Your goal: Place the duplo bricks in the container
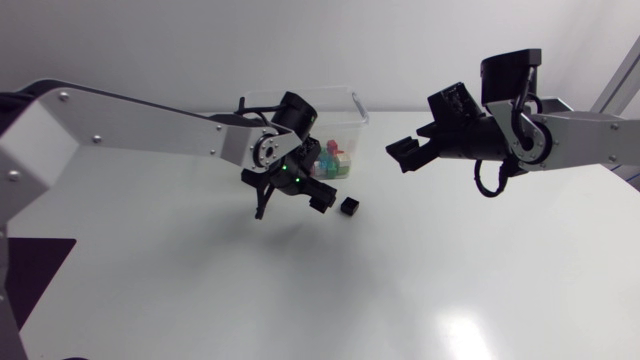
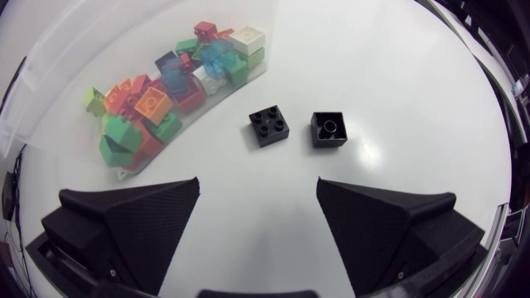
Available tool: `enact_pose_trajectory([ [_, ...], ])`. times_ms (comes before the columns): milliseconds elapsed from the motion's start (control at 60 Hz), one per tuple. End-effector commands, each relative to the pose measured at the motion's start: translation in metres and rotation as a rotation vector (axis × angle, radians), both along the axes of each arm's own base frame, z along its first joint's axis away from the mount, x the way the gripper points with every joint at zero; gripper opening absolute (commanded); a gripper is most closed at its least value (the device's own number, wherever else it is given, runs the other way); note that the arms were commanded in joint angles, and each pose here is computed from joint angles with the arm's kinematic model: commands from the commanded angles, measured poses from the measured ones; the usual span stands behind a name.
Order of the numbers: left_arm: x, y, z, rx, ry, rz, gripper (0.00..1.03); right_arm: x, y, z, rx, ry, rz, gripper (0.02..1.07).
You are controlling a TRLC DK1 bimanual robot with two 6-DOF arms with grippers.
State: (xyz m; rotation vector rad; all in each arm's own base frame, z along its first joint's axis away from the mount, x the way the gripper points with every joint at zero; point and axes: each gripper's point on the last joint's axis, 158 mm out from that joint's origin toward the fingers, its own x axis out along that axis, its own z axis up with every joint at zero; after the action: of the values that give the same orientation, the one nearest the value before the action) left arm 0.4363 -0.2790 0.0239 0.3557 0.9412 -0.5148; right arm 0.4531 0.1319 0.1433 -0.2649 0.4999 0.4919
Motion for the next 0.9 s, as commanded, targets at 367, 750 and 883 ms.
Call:
enact_pose_trajectory([
  [367, 0.032, -0.028, -0.036, -0.004, 0.098, 0.144, 0.98, -0.034, 0.008, -0.019, -0.049, -0.005, -0.014, 1.02],
  [750, 0.055, -0.037, -0.057, -0.002, 0.105, 0.25, 0.96, -0.044, 0.011, -0.043, -0.095, 0.02, -0.001, 1.02],
  [883, 0.059, -0.036, -0.066, 0.002, 0.11, 0.286, 0.9, -0.044, 0.005, -0.048, -0.1, 0.019, -0.006, 1.02],
])
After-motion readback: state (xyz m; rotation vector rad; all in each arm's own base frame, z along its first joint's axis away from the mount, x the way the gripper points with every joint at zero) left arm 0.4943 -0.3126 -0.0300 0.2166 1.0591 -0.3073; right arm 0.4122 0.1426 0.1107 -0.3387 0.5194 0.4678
